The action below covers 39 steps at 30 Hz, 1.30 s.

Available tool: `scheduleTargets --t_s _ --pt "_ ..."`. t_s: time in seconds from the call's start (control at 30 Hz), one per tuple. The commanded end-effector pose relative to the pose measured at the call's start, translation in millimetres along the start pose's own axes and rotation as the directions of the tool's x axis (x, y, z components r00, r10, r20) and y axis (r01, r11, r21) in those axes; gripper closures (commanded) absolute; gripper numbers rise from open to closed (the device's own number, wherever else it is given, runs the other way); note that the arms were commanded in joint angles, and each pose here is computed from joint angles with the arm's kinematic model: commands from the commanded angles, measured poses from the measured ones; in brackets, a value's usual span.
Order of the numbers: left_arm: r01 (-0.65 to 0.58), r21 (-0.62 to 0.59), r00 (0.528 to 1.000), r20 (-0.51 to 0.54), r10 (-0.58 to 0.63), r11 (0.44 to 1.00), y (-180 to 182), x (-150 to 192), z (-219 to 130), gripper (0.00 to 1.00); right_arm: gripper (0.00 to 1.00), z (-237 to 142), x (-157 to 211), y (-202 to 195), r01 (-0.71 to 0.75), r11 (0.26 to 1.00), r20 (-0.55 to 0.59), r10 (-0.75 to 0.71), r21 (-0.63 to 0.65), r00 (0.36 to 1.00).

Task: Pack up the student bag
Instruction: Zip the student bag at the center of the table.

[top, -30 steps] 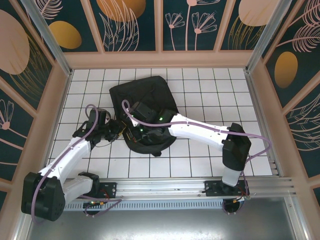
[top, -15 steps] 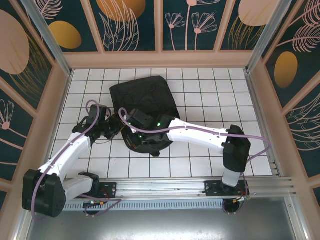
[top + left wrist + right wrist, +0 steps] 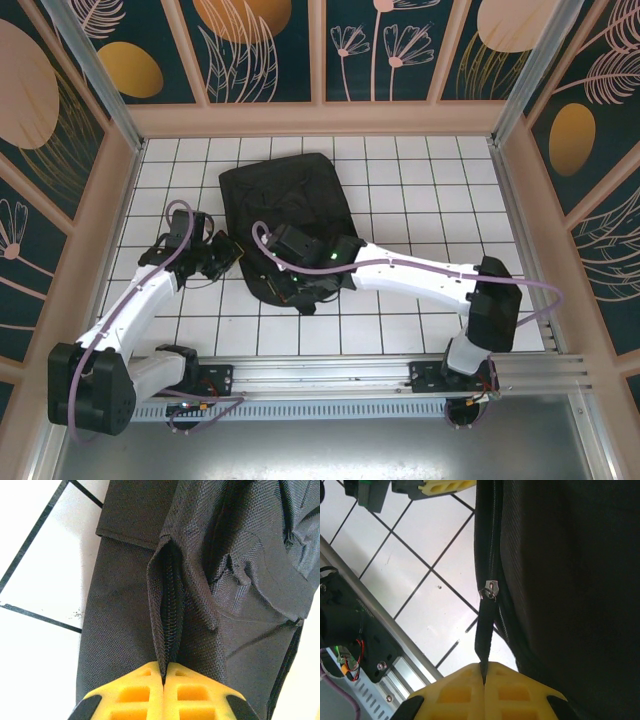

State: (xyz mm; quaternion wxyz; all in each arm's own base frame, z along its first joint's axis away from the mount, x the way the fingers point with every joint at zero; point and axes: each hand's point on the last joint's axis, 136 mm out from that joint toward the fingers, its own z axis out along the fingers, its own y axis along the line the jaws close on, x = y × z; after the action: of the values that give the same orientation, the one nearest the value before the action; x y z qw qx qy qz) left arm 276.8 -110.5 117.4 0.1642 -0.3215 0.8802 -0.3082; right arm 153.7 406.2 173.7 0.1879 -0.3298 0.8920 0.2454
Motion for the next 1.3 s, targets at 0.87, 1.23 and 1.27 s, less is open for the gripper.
scheduleTargets --t_s 0.87,1.23,1.27 --pt "-0.084 0.050 0.996 0.037 0.082 0.995 -9.0 -16.3 -3.6 1.00 1.00 -50.9 25.5 -20.3 -0.012 1.000 0.027 0.012 0.024 1.000" --pt "-0.131 0.013 0.990 0.045 0.131 0.991 3.0 -10.0 -11.2 1.00 0.86 12.3 -22.8 -68.4 -0.174 0.983 -0.041 0.177 0.063 0.983" --pt "-0.136 0.012 0.990 0.042 0.136 0.991 3.2 -9.6 -11.0 1.00 0.86 21.8 -25.9 -70.5 -0.174 0.982 -0.049 0.178 0.075 0.983"
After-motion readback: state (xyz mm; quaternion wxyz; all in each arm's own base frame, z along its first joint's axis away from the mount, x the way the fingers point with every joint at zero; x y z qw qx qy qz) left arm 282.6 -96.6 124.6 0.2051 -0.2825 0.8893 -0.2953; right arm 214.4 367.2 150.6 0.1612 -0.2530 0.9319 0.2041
